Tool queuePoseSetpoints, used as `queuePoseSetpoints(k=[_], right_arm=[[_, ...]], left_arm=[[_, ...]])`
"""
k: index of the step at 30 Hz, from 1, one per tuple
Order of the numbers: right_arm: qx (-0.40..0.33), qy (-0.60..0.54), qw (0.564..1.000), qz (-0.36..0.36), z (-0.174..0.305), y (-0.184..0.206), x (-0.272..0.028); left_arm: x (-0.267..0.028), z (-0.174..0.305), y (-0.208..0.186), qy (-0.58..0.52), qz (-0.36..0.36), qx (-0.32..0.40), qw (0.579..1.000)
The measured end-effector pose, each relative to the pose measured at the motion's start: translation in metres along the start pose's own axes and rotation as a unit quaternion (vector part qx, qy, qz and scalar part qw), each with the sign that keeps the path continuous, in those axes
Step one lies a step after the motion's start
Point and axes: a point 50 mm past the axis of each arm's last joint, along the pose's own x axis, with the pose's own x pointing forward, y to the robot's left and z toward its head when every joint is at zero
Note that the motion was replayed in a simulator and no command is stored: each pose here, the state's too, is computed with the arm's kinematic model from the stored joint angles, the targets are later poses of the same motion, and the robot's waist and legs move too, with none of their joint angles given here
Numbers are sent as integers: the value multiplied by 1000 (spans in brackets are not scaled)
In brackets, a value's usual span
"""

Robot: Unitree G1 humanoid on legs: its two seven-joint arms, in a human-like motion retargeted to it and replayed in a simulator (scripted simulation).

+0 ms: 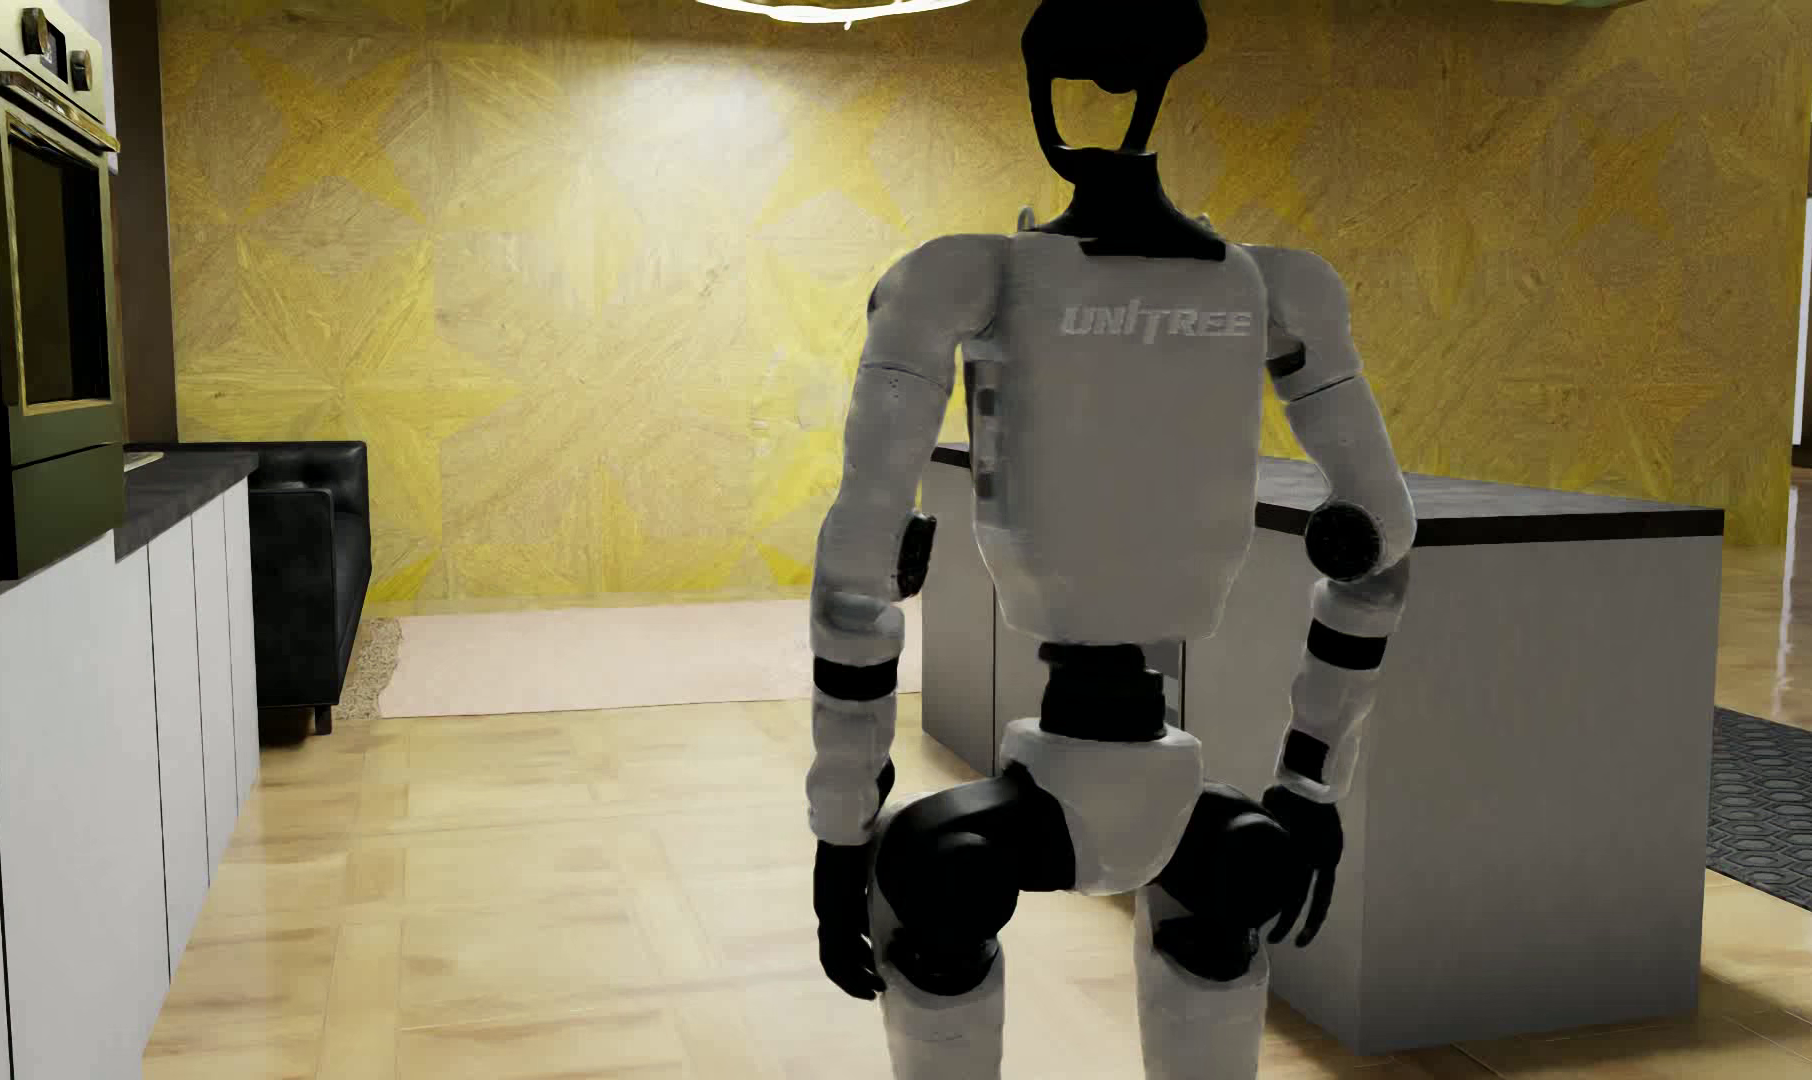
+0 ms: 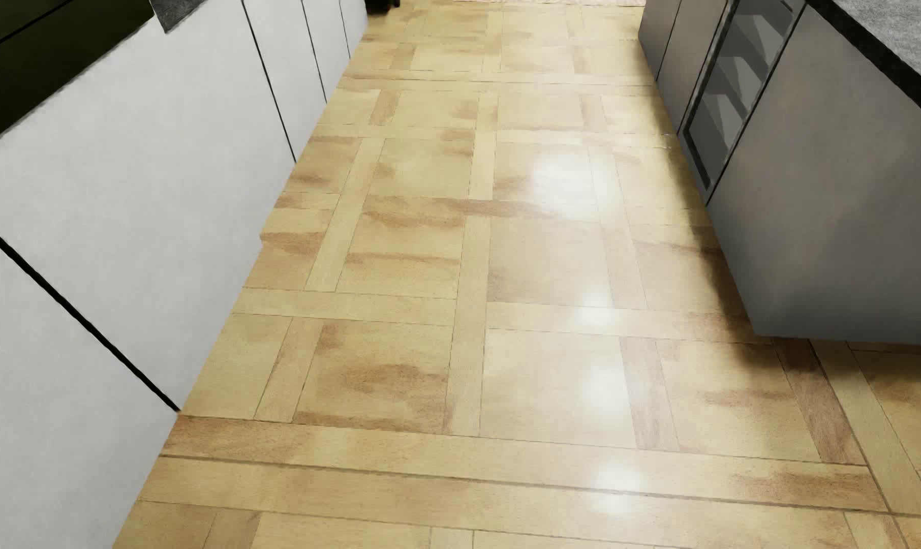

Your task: Avoid the counter

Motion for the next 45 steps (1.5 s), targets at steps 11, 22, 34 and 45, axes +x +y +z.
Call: queuePoseSetpoints(k=[11,22,34,45], right_arm=[[21,32,999,-1,-29,5,-11],[3,105,994,17,-62,15,-17],[3,-108,993,-51,54,-39,-3],[26,34,999,-12,-33,-1,-14]], left_arm=[[-2,59,31,-117,40,2,992],[4,18,7,-26,-1,34,999],[-15,-40,-16,53,-22,5,998],[-4,19,31,-45,38,12,998]])
